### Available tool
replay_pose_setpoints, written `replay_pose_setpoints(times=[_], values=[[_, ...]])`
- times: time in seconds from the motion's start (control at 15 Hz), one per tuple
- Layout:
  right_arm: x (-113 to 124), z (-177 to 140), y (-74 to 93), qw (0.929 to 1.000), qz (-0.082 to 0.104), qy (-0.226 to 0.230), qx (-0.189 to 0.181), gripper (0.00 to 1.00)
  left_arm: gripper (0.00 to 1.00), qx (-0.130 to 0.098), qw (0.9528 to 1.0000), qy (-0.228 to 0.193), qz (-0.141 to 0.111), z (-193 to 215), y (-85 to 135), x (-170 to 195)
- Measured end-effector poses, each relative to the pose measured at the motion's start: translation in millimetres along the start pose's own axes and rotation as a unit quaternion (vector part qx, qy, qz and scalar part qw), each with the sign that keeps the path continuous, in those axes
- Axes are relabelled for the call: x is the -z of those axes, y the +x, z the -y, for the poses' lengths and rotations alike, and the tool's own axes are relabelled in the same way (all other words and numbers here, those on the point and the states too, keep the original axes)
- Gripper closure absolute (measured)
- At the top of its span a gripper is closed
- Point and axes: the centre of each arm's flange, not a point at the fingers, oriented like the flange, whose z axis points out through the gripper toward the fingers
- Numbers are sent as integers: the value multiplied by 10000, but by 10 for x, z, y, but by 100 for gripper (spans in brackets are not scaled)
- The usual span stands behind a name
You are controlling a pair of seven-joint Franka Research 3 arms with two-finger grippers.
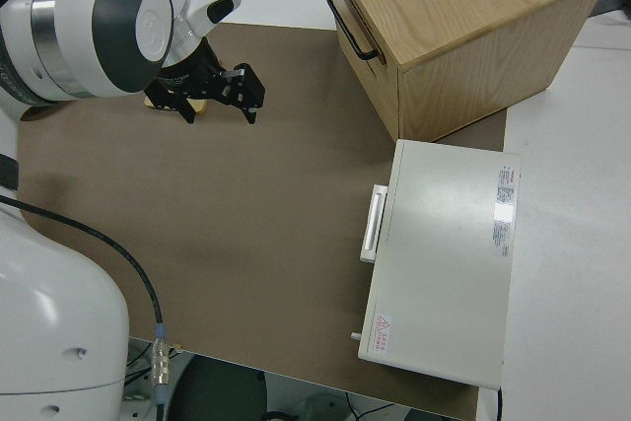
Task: Pick gray plate from table and place it on lower plate rack with left arm
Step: 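Carry the gray plate with the left gripper toward the wooden rack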
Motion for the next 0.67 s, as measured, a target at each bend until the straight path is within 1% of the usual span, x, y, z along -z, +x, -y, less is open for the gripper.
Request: replay_pose_setpoints(times=[0.2, 0.33, 0.53, 0.67], values=[[0, 0, 0, 10000, 0, 0, 0, 1, 92, 69, 9989, 472, 12, 134, -12, 90], [0, 0, 0, 10000, 0, 0, 0, 1, 92, 209, 9967, 782, 47, 183, -18, 110], [0, 0, 0, 10000, 0, 0, 0, 1, 92, 288, 9928, 1159, 91, 232, -25, 128], [0, 0, 0, 10000, 0, 0, 0, 1, 92, 396, 9900, 1352, 101, 264, -30, 142]])
